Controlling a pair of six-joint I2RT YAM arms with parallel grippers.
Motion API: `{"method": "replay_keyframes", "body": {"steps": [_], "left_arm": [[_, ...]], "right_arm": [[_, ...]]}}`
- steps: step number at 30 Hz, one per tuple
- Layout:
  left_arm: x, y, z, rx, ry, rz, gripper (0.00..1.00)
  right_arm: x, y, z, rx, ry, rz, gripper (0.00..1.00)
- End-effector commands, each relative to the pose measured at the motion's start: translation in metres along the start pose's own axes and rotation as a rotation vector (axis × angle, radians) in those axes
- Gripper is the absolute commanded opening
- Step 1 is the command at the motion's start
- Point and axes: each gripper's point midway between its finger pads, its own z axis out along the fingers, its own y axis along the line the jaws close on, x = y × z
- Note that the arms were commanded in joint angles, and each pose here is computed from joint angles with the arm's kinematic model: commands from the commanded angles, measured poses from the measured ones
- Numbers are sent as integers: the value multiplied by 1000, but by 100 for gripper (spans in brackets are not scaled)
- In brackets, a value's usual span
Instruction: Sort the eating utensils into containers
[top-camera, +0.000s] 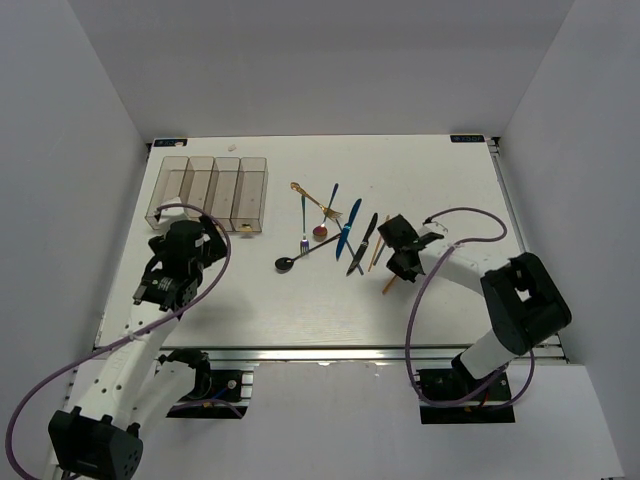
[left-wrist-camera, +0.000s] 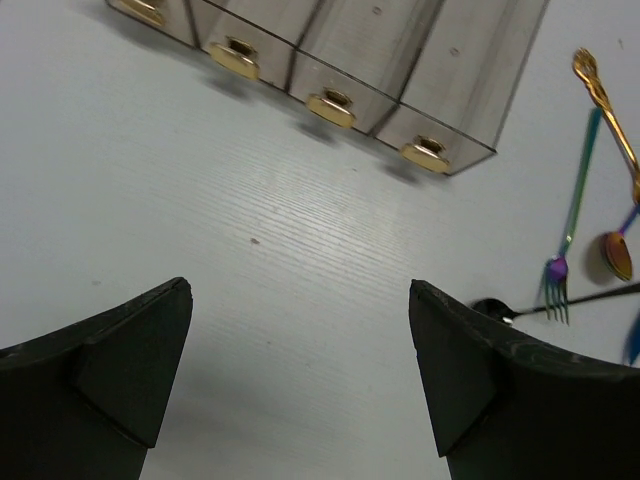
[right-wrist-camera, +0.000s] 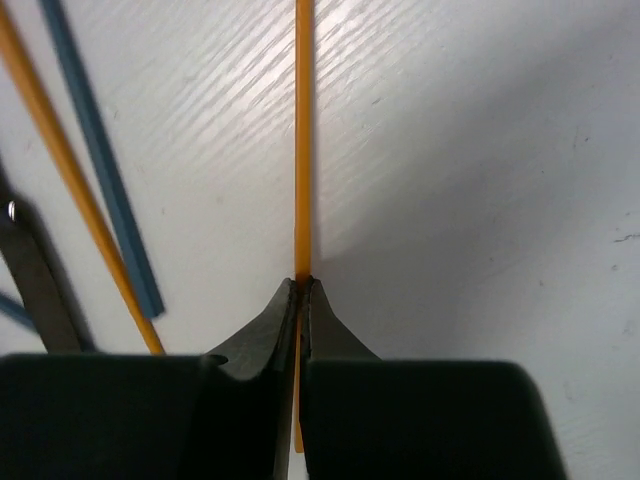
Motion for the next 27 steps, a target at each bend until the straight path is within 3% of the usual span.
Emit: {"method": "replay_keyframes", "body": {"steps": [1,5,6,8,9,11,12,16,19,27], "left_arm": [[1,-37,-8,184,57,-11,98],[7,-101,-24,505,149,-140,98],[-8,-122,-31,619,105,-183,98],[1,-148,-50,796,163,-281,98],[-22,-165,-65,919,78,-320,98],[-14,-180,-84,1052,127,-404,98],[-23,-186,-92,1108,87,-423,98],[-11,-196,-90,1096,135,-412,98],[-8,-200,-93,1110,133,-394,97],[7,-199,-88,1091,172,-376,91]], "right_arm": [[-5,19,-26,-186,-7,-211,0],[13,66,-70,-540,43,-468,0],[13,82,-87,-641,20,-489,0],[26,96,-109,-795,50,-533,0],[28,108,-127,-907,23,-545,0],[41,121,-159,-1099,59,-571,0],[44,125,-175,-1167,56,-559,0],[39,150,-228,-1334,-14,-518,0],[49,168,-247,-1389,31,-532,0],[82,199,-270,-1454,72,-573,0]]}}
